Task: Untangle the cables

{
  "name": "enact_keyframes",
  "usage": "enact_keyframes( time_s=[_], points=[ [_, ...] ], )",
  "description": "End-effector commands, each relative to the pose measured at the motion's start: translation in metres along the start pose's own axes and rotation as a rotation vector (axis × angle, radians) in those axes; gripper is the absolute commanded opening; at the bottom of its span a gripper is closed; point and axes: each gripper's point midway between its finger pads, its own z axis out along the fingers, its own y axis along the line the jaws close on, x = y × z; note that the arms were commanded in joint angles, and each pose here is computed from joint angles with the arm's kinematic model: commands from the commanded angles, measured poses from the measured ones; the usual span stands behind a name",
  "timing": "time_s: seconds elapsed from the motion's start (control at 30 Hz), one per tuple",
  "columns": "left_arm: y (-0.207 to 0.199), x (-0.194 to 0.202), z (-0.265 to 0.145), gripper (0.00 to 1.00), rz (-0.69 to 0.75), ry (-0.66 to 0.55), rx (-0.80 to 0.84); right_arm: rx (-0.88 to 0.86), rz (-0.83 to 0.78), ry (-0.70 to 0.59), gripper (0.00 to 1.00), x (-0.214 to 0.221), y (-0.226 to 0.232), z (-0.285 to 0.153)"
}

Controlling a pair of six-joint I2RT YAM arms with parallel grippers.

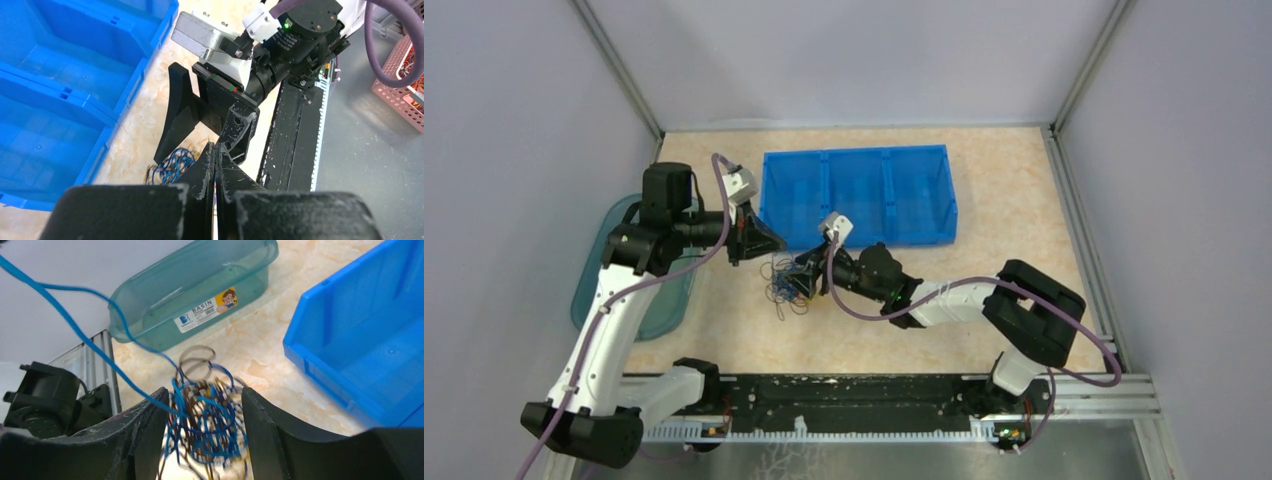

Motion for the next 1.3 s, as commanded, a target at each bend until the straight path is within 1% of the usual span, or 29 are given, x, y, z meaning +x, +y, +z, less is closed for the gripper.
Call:
enact_keyframes(
  time_s=[0.0,0.13,0.23,0.27,0.3,0.37,0.4,0.43,0.47,0.6,0.7,0.8,0.97,1.1,1.27],
  points=[
    [-0.014,-0.020,-0.005,0.00,0.020,-0.049,0.032,0.076,-0.012,-0.190,0.57,-0.049,0.000,0.006],
    [-0.018,-0.019,-0.005,0.00,0.005,-0.052,0.040,0.153,-0.030,-0.235,0.50,-0.058,-0.012,-0.002],
    [-0.018,-0.014,-0.005,0.00,-0.004,-0.048,0.040,0.152,-0.042,-0.250,0.42,-0.064,-0.010,-0.006],
    [-0.018,-0.013,-0.005,0.00,-0.007,-0.045,0.039,0.140,-0.045,-0.251,0.37,-0.066,-0.007,-0.006],
    [-0.017,-0.011,-0.004,0.00,-0.009,-0.043,0.038,0.124,-0.046,-0.248,0.29,-0.066,-0.004,-0.007],
    [-0.016,-0.009,-0.003,0.00,-0.017,-0.040,0.034,0.083,-0.050,-0.246,0.04,-0.068,0.004,-0.006],
    [-0.014,-0.007,-0.002,0.01,-0.021,-0.037,0.031,0.057,-0.047,-0.241,0.00,-0.067,0.009,-0.006],
    [-0.014,-0.005,-0.002,0.03,-0.024,-0.033,0.027,0.039,-0.038,-0.237,0.00,-0.068,0.013,-0.006],
    [-0.012,-0.002,-0.002,0.07,-0.023,-0.028,0.019,0.028,-0.030,-0.234,0.00,-0.067,0.015,-0.007],
    [-0.003,0.010,0.000,0.53,0.019,-0.004,-0.017,0.000,-0.012,-0.243,0.00,-0.072,0.022,-0.014],
    [0.001,0.020,0.000,0.73,0.033,0.015,-0.034,-0.010,-0.014,-0.245,0.00,-0.077,0.026,-0.018],
    [-0.001,0.030,0.001,0.80,0.053,0.033,-0.023,-0.019,-0.016,-0.241,0.00,-0.079,0.029,-0.021],
    [-0.018,0.036,0.001,0.84,0.036,0.035,0.064,-0.006,-0.006,-0.234,0.00,-0.083,0.029,-0.022],
    [-0.035,0.037,-0.003,0.92,0.074,0.024,0.137,0.027,-0.006,-0.184,0.00,-0.078,0.025,-0.016],
    [-0.039,0.036,-0.005,0.94,0.129,-0.001,0.137,0.043,0.002,-0.166,0.00,-0.076,0.026,-0.015]
  ],
)
